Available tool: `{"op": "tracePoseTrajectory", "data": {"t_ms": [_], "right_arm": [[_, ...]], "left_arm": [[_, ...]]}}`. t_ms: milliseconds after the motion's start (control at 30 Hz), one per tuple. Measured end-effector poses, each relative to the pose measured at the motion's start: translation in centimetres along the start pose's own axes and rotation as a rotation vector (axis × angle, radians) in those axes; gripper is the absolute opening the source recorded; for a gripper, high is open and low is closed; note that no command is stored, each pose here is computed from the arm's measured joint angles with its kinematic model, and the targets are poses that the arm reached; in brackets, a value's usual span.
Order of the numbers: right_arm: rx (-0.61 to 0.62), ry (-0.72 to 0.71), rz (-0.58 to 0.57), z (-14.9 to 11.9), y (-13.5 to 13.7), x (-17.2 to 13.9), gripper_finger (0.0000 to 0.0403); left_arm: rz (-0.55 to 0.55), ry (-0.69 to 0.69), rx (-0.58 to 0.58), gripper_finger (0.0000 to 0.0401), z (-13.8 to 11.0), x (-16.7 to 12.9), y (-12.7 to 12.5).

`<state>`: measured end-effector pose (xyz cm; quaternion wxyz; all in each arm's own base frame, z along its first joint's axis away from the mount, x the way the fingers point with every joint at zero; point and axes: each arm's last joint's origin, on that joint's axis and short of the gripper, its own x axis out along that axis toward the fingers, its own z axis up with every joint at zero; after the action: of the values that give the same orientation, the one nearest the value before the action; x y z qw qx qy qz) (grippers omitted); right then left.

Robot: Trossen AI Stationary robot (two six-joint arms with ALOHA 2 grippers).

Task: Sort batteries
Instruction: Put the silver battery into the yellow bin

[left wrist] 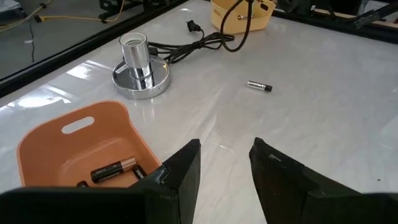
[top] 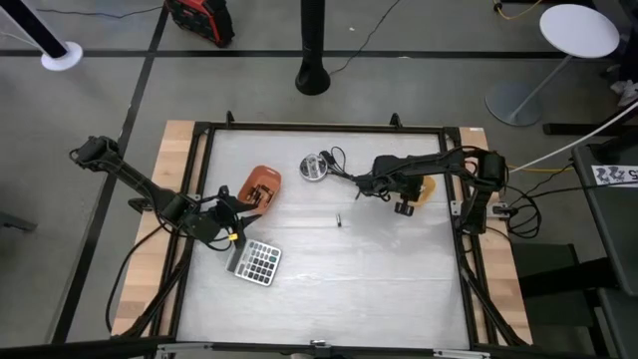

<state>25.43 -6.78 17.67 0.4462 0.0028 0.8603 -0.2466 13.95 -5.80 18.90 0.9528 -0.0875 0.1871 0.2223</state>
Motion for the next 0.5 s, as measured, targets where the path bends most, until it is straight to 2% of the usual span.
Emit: {"op": "tracePoseTrajectory", "data": {"t_ms": [133, 233, 333, 500], "right_arm": [[0.052, -0.011, 0.001, -0.1, -0.1, -0.2, 0.0111], [0.077, -0.085, -0.023, -0.8, -0.8, -1.4, 0.0105], [0.125, -0.199, -0.027, -1.9, -1.8, -2.8, 0.0105], [0.237, -0.461, 0.056, -4.4, -3.3, -5.0, 0.0104]], "left_arm": [[0.0, 0.0, 0.0, 0.013, 0.0, 0.0, 0.0], [0.0, 0.0, 0.003, 0.013, 0.0, 0.0, 0.0], [0.0, 0.0, 0.009, 0.013, 0.0, 0.0, 0.0], [0.013, -0.013, 0.063, 0.013, 0.1, 0.0, 0.0]]}}
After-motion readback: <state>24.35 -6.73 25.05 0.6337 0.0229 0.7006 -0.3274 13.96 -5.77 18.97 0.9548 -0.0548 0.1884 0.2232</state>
